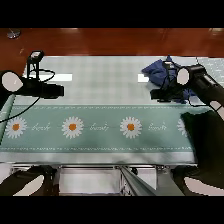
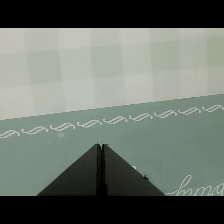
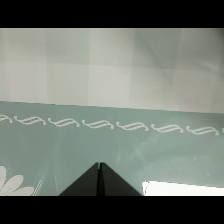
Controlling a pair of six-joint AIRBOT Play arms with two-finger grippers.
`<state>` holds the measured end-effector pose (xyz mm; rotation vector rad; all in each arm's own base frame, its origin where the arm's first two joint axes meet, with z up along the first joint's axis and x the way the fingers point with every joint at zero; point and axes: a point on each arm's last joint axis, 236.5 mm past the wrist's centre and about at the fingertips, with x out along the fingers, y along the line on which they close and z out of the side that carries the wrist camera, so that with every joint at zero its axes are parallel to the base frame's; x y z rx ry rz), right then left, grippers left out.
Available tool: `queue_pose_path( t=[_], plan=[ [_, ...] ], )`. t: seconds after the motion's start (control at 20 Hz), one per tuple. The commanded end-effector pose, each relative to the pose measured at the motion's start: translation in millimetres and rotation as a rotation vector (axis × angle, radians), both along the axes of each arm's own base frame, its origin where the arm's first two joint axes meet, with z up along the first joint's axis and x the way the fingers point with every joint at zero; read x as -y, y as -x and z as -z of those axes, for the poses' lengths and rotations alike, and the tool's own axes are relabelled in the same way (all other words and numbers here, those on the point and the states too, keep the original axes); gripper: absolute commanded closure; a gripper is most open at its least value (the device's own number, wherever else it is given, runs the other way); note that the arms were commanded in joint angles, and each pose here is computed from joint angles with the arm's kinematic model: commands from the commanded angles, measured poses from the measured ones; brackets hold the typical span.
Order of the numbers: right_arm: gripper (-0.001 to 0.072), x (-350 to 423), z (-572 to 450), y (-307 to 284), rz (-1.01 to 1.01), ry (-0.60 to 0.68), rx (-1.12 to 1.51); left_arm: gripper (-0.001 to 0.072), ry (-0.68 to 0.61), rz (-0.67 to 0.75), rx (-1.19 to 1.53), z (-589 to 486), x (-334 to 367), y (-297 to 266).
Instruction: Fold the shirts.
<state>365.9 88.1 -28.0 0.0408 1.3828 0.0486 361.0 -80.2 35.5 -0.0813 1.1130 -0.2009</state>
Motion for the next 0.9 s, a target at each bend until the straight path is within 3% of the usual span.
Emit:
queue_pose_path(
  t=[0.0,0.55,0.85],
  plan=[
    [0.0691,-0.2,0.4,0.2,0.0,0.0,-0.001,0.0687,-0.001,-0.001,-0.001,0.3,-0.5,0.0],
    [0.0691,-1.4,-0.2,-1.6,0.001,-0.006,0.007,0.0686,-0.001,-0.001,0.0,0.3,-0.5,-0.1],
    [0.0686,4.4,-17.0,-55.0,-0.026,0.028,0.246,0.0686,0.004,-0.007,0.037,-3.7,-0.1,-8.1]
  ],
)
